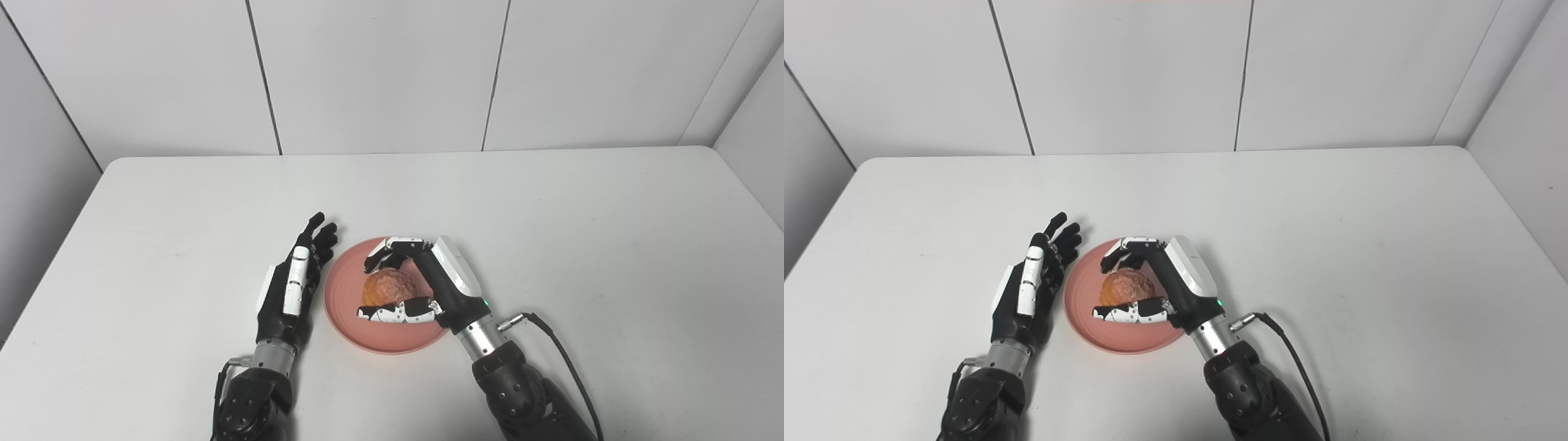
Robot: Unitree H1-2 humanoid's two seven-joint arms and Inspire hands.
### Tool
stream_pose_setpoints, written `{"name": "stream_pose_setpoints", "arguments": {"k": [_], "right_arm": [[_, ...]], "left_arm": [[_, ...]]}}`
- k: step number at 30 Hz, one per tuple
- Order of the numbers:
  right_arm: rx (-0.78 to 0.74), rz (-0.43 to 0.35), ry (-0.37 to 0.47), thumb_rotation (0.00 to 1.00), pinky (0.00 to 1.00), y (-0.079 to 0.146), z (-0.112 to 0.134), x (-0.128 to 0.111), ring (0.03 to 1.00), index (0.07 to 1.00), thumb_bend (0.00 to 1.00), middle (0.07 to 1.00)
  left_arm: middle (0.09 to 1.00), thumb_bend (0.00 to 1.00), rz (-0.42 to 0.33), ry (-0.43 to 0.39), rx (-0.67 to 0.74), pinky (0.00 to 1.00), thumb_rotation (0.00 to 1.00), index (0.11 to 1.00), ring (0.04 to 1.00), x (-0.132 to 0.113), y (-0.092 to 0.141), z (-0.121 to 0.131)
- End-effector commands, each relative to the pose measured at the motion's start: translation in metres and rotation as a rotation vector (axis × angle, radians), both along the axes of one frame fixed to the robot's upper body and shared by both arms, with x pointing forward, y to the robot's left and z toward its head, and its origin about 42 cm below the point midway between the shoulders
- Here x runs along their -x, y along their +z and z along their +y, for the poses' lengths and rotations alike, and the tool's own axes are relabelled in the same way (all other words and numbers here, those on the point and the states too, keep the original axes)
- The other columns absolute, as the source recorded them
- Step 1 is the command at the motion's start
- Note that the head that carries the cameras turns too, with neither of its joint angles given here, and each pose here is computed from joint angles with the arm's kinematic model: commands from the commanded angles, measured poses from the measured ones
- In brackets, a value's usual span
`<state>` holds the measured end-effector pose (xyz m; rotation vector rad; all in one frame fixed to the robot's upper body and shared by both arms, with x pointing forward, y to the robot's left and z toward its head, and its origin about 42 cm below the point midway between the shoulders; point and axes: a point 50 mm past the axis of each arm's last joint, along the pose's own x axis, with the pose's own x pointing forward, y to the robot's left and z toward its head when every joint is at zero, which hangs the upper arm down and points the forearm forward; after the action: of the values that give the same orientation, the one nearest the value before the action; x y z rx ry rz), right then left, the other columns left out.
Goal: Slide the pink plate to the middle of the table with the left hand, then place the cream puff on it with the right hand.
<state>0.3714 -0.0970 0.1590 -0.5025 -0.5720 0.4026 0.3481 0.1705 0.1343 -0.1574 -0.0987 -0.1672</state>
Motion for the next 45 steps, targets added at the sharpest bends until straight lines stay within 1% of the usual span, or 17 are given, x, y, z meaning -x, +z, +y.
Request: {"name": "stream_pose_setpoints", "arguments": {"k": [1,8,14,15,16,17,19,21,24,25,28,29,32,34,41,43,45], "right_arm": [[0.009,0.003,0.005,0.00,0.47,-0.002,-0.001,-0.003,0.474,0.447,0.51,0.536],[0.073,0.010,0.017,0.00,0.51,-0.003,-0.003,-0.007,0.471,0.458,0.51,0.546],[0.129,0.008,-0.009,0.00,0.55,-0.004,-0.006,-0.008,0.472,0.462,0.51,0.539],[0.134,0.009,-0.010,0.00,0.56,-0.004,-0.006,-0.008,0.555,0.463,0.51,0.539],[0.150,0.007,-0.007,0.00,0.56,-0.003,-0.006,-0.009,0.606,0.464,0.51,0.540],[0.162,0.005,-0.006,0.07,0.59,-0.003,-0.006,-0.009,0.644,0.480,0.51,0.614],[0.198,0.006,-0.001,0.12,0.64,-0.001,-0.007,-0.008,0.688,0.493,0.50,0.680],[0.232,0.016,0.005,0.14,0.69,0.001,-0.008,-0.007,0.738,0.498,0.50,0.728],[0.265,0.028,0.012,0.15,0.72,0.002,-0.009,-0.006,0.782,0.499,0.50,0.768],[0.273,0.031,0.014,0.24,0.74,0.003,-0.010,-0.005,0.809,0.622,0.55,0.787],[0.294,0.032,0.017,0.34,0.77,0.006,-0.011,-0.003,0.840,0.728,0.59,0.808],[0.303,0.028,0.018,0.36,0.79,0.007,-0.012,-0.003,0.850,0.746,0.59,0.814],[0.309,0.019,0.019,0.42,0.90,0.009,-0.013,-0.002,0.896,0.767,0.61,0.850],[0.310,0.016,0.020,0.46,0.93,0.010,-0.013,-0.001,0.917,0.786,0.62,0.874],[0.246,-0.015,0.031,0.57,0.98,0.017,-0.015,0.003,0.968,0.859,0.63,0.951],[0.219,-0.035,0.031,0.63,0.96,0.020,-0.015,0.004,0.963,0.874,0.64,0.957],[0.192,-0.049,0.032,0.64,0.96,0.023,-0.014,0.005,0.961,0.883,0.64,0.960]], "left_arm": [[0.907,0.55,0.044,-0.012,-0.006,0.95,1.00,0.915,0.916,0.005,-0.009,0.000],[0.901,0.55,0.035,-0.004,-0.015,0.95,1.00,0.907,0.910,0.004,-0.009,0.000],[0.903,0.56,0.032,-0.007,-0.007,0.95,1.00,0.910,0.911,0.005,-0.009,0.000],[0.902,0.55,0.033,-0.007,-0.008,0.95,1.00,0.910,0.910,0.005,-0.009,0.000],[0.902,0.55,0.034,-0.006,-0.008,0.95,1.00,0.909,0.910,0.004,-0.009,0.000],[0.900,0.55,0.035,-0.005,-0.008,0.95,1.00,0.906,0.909,0.004,-0.009,0.000],[0.900,0.56,0.035,-0.005,-0.005,0.95,1.00,0.905,0.909,0.005,-0.008,0.001],[0.899,0.55,0.032,-0.003,-0.004,0.95,1.00,0.903,0.908,0.005,-0.008,0.000],[0.902,0.54,0.032,-0.006,0.000,0.95,1.00,0.906,0.911,0.005,-0.007,0.000],[0.903,0.54,0.032,-0.006,0.000,0.95,1.00,0.905,0.911,0.005,-0.007,0.001],[0.904,0.54,0.030,-0.007,-0.003,0.95,1.00,0.903,0.910,0.005,-0.007,0.001],[0.905,0.54,0.030,-0.007,-0.002,0.95,1.00,0.903,0.911,0.005,-0.007,0.001],[0.908,0.54,0.035,-0.007,0.004,0.96,1.00,0.900,0.915,0.005,-0.007,0.001],[0.907,0.54,0.038,-0.005,0.005,0.96,1.00,0.897,0.914,0.005,-0.006,0.001],[0.904,0.54,0.035,-0.001,0.002,0.96,1.00,0.898,0.914,0.005,-0.006,0.001],[0.897,0.55,0.040,0.002,0.003,0.96,1.00,0.892,0.910,0.005,-0.006,0.001],[0.896,0.55,0.042,0.002,0.002,0.96,1.00,0.893,0.911,0.005,-0.006,0.001]]}}
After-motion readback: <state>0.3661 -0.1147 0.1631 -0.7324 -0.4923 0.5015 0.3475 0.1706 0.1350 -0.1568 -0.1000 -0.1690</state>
